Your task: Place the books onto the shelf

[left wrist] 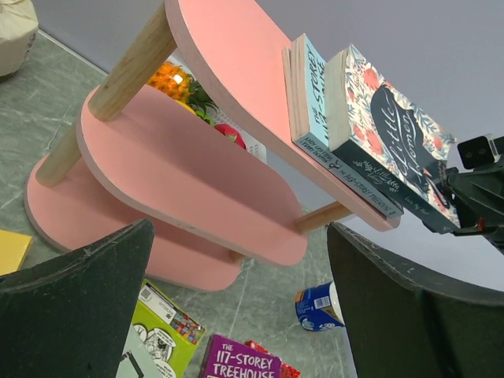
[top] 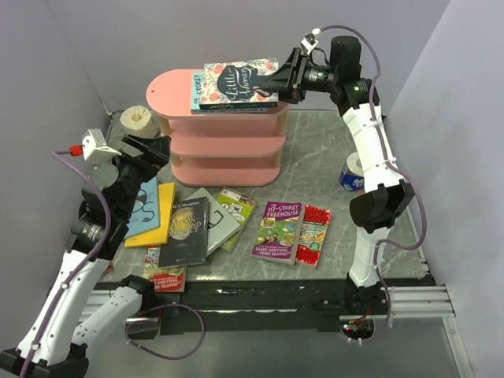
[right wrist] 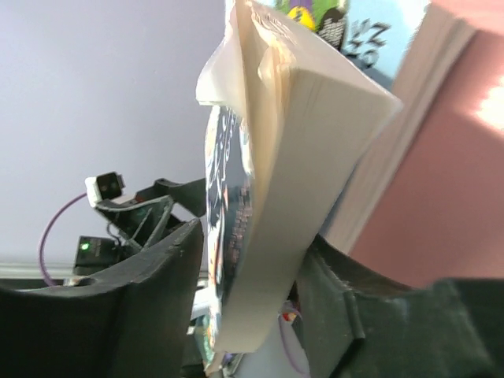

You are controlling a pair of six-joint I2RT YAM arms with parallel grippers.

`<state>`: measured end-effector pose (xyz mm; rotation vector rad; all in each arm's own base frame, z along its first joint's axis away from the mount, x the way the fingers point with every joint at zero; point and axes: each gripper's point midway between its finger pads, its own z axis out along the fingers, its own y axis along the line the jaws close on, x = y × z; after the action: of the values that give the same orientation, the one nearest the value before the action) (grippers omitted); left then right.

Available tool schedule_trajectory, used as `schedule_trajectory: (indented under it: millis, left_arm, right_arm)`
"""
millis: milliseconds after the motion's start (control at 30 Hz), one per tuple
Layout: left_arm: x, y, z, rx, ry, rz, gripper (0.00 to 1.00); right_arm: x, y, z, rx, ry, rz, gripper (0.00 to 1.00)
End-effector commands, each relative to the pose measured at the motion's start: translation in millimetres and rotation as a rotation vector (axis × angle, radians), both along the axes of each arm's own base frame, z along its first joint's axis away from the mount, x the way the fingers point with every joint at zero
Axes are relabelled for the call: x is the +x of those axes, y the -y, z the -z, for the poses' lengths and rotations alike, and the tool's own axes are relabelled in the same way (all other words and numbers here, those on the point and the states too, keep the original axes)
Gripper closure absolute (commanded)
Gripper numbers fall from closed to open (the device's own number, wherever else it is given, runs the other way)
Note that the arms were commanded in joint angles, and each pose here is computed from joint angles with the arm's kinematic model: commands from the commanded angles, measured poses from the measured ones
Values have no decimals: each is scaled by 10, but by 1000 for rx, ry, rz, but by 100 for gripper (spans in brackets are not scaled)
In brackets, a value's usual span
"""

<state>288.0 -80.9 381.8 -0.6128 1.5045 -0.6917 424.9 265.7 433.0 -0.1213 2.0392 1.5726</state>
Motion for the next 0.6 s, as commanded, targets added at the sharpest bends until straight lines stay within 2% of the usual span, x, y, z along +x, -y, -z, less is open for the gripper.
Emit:
schedule_trajectory:
  millis: [0, 67, 100, 167, 200, 433, 567]
  left_arm:
    - [30, 68, -71, -3, 31, 32, 2]
    - [44, 76, -63, -4, 30, 34, 2]
    - [45, 76, -72, -2, 31, 34, 2]
    - [61, 84, -58, 0, 27, 36, 2]
    - [62, 87, -72, 0, 30, 37, 2]
    - [102, 135, -87, 11, 30, 57, 2]
    - [120, 150, -172, 26, 47, 64, 2]
  right_arm:
    - [-24, 157, -313, -13, 140, 65, 36]
    - [-14, 200, -305, -36, 147, 91, 26]
    - [-3, 229, -308, -44, 150, 107, 15]
    - [25, 294, -284, -76, 158, 152, 13]
    - [31, 304, -282, -87, 165, 164, 1]
    - [39, 499, -256, -186, 207, 283, 1]
    - [29, 753, -242, -303, 247, 454, 0]
